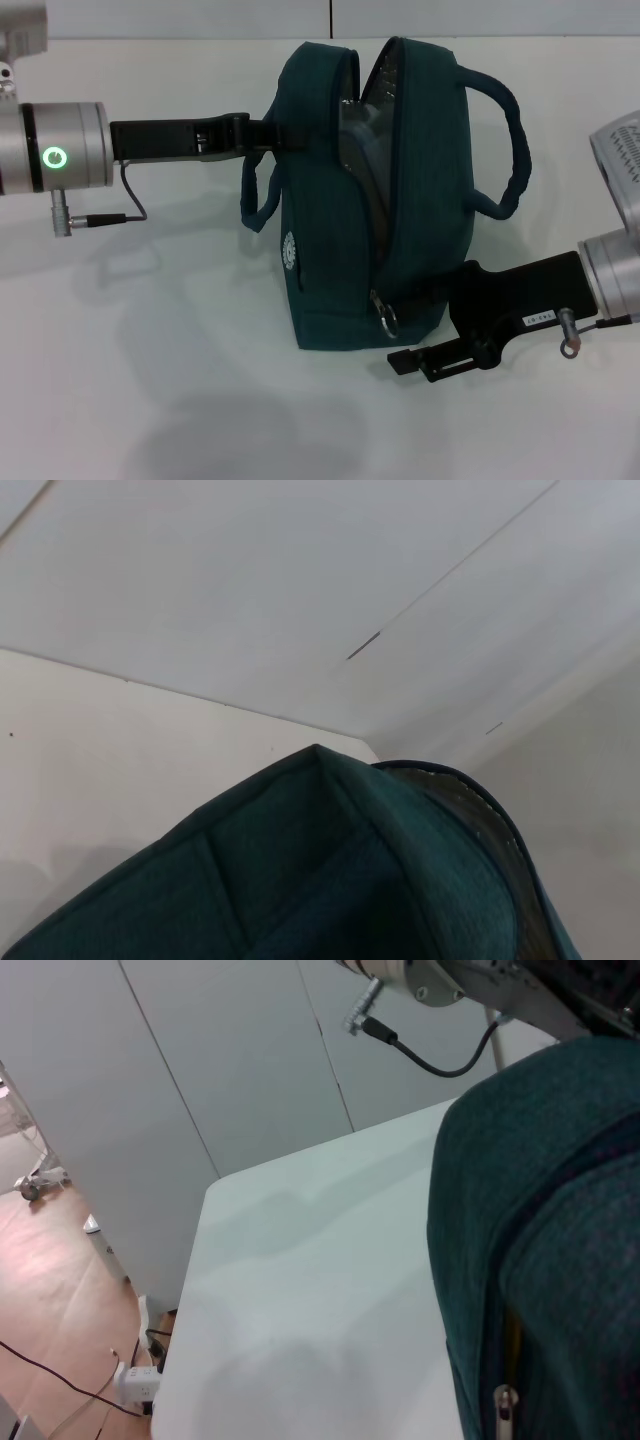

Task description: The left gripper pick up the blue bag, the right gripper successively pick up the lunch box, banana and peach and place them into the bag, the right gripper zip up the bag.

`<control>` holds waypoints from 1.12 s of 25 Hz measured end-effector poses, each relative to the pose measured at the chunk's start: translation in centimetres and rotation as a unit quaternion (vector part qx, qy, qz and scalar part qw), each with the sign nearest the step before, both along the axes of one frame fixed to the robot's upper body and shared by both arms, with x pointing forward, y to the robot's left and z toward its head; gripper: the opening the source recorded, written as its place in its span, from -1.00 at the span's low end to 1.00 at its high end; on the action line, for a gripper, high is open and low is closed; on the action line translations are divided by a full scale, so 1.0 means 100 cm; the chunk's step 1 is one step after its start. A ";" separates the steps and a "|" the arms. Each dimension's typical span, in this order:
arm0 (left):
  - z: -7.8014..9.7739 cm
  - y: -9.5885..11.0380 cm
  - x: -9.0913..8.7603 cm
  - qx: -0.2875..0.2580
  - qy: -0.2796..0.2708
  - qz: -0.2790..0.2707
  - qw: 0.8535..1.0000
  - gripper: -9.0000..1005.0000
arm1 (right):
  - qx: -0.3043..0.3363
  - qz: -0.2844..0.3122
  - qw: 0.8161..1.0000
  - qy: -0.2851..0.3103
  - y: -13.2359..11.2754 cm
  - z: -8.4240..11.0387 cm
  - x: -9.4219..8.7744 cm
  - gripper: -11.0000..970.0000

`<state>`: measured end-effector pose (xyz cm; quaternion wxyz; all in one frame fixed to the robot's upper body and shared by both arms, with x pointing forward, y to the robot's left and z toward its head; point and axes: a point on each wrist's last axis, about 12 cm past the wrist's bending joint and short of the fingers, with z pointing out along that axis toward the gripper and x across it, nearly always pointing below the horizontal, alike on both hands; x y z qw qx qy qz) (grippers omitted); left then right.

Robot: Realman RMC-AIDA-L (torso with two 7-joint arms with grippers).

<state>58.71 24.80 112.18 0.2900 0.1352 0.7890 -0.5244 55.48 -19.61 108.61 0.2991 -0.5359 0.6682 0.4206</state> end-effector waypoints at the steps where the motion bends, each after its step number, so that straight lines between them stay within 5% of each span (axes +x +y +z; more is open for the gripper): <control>1: 0.000 0.000 0.000 0.000 0.000 0.000 1.000 -0.89 | 0.000 0.001 1.000 0.000 0.001 0.000 0.000 0.47; 13: 0.001 -0.001 0.002 0.004 -0.009 0.001 1.000 -0.89 | -0.005 0.029 1.000 0.004 0.024 0.001 0.003 0.46; 28: 0.000 0.000 0.001 0.005 -0.007 0.002 1.000 -0.89 | 0.005 0.017 1.000 -0.001 0.023 0.001 0.004 0.46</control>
